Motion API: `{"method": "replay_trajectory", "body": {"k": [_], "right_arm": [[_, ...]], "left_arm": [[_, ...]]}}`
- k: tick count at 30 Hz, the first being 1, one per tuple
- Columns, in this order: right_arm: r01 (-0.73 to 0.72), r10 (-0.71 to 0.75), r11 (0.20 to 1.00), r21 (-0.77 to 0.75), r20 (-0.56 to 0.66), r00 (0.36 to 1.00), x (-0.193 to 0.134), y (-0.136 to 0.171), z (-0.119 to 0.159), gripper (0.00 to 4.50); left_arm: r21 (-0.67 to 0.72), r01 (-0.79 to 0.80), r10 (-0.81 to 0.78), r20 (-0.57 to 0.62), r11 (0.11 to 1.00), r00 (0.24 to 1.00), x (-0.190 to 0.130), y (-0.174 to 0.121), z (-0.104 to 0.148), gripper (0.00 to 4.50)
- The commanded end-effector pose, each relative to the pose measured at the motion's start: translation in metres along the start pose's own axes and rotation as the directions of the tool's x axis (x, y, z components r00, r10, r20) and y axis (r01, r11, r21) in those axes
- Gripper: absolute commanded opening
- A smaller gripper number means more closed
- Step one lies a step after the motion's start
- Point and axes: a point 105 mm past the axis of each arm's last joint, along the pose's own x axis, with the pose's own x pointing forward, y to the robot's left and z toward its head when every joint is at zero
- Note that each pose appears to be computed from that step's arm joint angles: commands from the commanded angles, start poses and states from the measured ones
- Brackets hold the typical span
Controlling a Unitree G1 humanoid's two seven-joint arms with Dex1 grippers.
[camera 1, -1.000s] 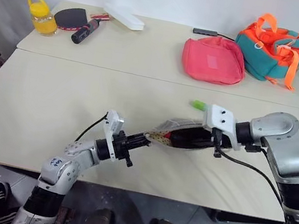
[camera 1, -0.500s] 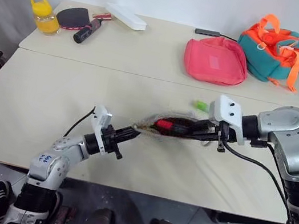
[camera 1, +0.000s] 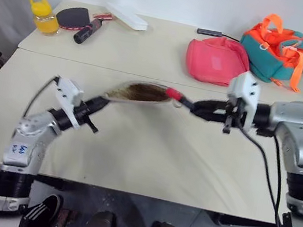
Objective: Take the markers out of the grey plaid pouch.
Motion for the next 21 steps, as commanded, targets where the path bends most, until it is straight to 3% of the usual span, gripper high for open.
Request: {"method": "replay_trajectory", "body": {"k": [1,5,9,10,13,19,21], "right_arm": [[0.031,-0.041,0.993,-0.11,-0.091,0.995,0.01,0.001,-0.03,0.56],[0.049,-0.068,0.986,-0.16,-0.117,0.991,0.022,0.005,-0.052,0.56],[0.062,-0.067,0.995,-0.074,-0.059,0.996,0.031,0.014,-0.06,0.56],[0.054,-0.057,0.997,-0.057,-0.057,0.997,0.031,0.017,-0.062,0.56],[0.051,-0.052,0.998,-0.023,-0.029,0.998,0.031,0.019,-0.06,1.49],[0.079,-0.079,0.997,0.013,0.01,0.997,0.026,0.018,-0.057,3.49],[0.108,-0.116,0.989,0.099,0.084,0.99,0.022,0.016,-0.049,3.5]], "left_arm": [[0.186,-0.011,0.017,-0.03,0.982,0.999,0.007,0.0,-0.004,0.0],[0.211,-0.039,0.049,-0.04,0.977,0.998,0.018,-0.014,-0.019,0.0],[0.115,0.008,-0.002,-0.048,0.993,0.999,0.024,-0.046,-0.035,0.0],[0.084,0.03,-0.026,-0.038,0.996,0.999,0.023,-0.051,-0.034,0.25],[0.06,0.015,-0.014,-0.017,0.998,1.0,0.021,-0.05,-0.029,0.92],[-0.015,0.028,-0.027,0.028,1.0,0.999,0.01,-0.046,-0.02,2.81],[-0.081,0.043,-0.041,0.027,0.996,0.999,-0.001,-0.049,-0.021,3.42]]}}
